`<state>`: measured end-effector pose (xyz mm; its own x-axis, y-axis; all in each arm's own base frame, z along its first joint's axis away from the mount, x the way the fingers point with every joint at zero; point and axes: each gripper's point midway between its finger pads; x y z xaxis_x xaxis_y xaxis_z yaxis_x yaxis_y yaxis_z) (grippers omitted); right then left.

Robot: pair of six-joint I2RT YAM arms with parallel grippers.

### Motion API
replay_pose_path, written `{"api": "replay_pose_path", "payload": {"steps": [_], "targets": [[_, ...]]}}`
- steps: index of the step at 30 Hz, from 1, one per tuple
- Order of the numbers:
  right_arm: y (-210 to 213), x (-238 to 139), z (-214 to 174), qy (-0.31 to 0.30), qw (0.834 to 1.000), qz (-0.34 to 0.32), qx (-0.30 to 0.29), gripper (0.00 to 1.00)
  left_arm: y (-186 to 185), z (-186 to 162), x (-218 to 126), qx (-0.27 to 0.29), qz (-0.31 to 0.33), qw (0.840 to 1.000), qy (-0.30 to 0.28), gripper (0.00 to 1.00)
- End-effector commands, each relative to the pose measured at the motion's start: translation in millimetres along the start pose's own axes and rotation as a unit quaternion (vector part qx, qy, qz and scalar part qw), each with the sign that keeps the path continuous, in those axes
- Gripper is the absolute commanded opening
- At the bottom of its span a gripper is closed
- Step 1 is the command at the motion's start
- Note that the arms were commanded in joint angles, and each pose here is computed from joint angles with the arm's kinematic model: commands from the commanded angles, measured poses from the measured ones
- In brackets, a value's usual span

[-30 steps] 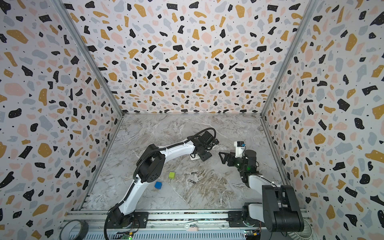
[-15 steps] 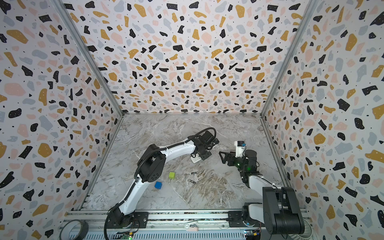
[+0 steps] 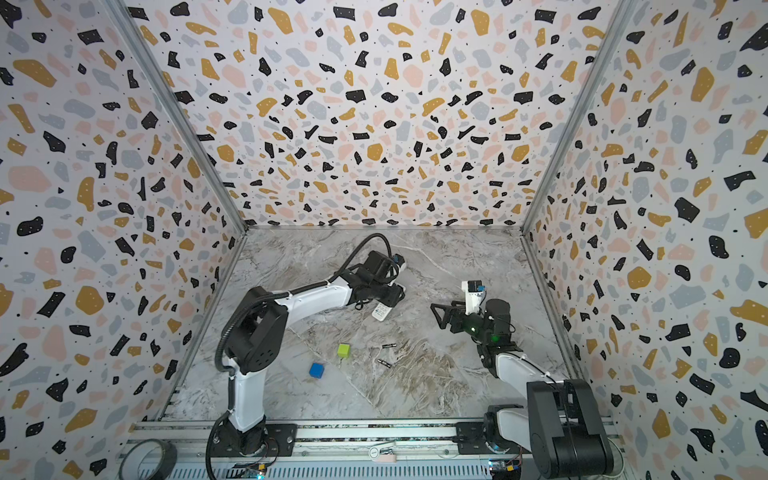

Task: Load the batteries into the remote control
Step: 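Lift the remote upright with the left gripper toward the right gripper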

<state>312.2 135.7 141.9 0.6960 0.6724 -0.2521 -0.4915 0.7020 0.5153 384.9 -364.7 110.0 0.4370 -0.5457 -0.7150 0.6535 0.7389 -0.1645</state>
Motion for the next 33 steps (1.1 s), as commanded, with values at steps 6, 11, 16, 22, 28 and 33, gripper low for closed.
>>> {"api": "replay_pose_path", "payload": {"steps": [6, 11, 16, 22, 28, 33], "targets": [[111, -16, 32, -0.071, 0.972, 0.169, -0.146, 0.96, -47, 79, -107, -0.047, -0.128, 0.964, -0.23, 0.23], [154, -24, 29, -0.069, 0.947, 0.27, -0.158, 0.96, -61, 82, -148, -0.056, -0.177, 0.941, -0.283, 0.24], [182, -24, 27, -0.052, 0.931, 0.322, -0.16, 0.96, -81, 81, -193, -0.054, -0.246, 0.905, -0.344, 0.24], [199, -25, 32, -0.05, 0.919, 0.363, -0.146, 0.96, -96, 76, -228, -0.037, -0.295, 0.877, -0.377, 0.25], [209, -20, 38, -0.034, 0.915, 0.382, -0.124, 0.96, -108, 70, -251, -0.02, -0.33, 0.856, -0.397, 0.25], [226, -21, 45, -0.017, 0.906, 0.407, -0.112, 0.97, -113, 68, -261, -0.012, -0.346, 0.847, -0.403, 0.25]]}}
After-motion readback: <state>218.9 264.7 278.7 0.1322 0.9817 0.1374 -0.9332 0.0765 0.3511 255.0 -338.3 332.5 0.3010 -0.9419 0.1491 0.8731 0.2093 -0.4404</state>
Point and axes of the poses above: each gripper's point midway between its finger pads, its own x axis out along the fingers, its own y axis along the line the jaws close on, z = x × y, and after that the axes turned 2 degrees about x, right-handed
